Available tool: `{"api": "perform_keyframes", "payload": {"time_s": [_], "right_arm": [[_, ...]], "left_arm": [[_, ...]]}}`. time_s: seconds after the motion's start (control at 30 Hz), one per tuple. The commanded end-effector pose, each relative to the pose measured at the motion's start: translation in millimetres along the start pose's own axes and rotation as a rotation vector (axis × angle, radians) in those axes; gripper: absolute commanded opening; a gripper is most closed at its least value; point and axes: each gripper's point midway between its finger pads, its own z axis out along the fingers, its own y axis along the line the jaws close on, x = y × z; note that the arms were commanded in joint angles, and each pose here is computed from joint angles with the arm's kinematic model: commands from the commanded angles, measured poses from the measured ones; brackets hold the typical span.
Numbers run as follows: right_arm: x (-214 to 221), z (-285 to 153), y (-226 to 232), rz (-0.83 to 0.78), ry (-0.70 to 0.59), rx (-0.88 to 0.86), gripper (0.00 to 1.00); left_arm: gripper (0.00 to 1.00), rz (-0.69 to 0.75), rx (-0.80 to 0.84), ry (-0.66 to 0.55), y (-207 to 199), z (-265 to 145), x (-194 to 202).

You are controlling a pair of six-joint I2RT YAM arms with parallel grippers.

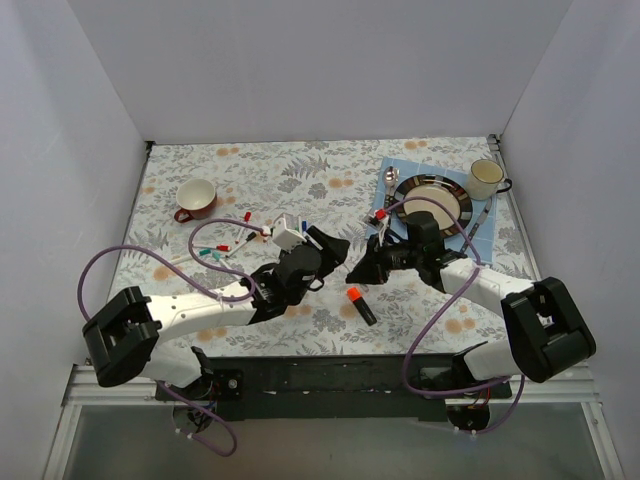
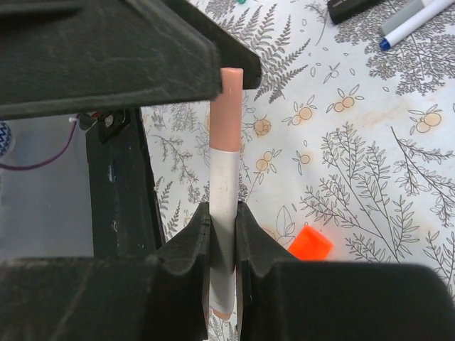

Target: Open the pen caps

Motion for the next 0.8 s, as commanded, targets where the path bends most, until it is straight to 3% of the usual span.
{"api": "perform_keyframes", "payload": {"time_s": [0.0, 0.43, 0.77], "right_arm": [[-14, -4, 18, -0.124, -0.013, -0.098, 0.01], [-23, -12, 13, -0.134, -0.047, -0.072, 0.01], [-23, -14, 15, -0.146, -0.050, -0.087, 0.01]], "left_arm": [[0.52, 0.033, 0.071, 0.018, -11, -6, 0], [0.40, 0.109, 0.098, 0.088, -14, -2, 17], [0.20, 0.144, 0.052, 0.085, -7, 5, 19]]}}
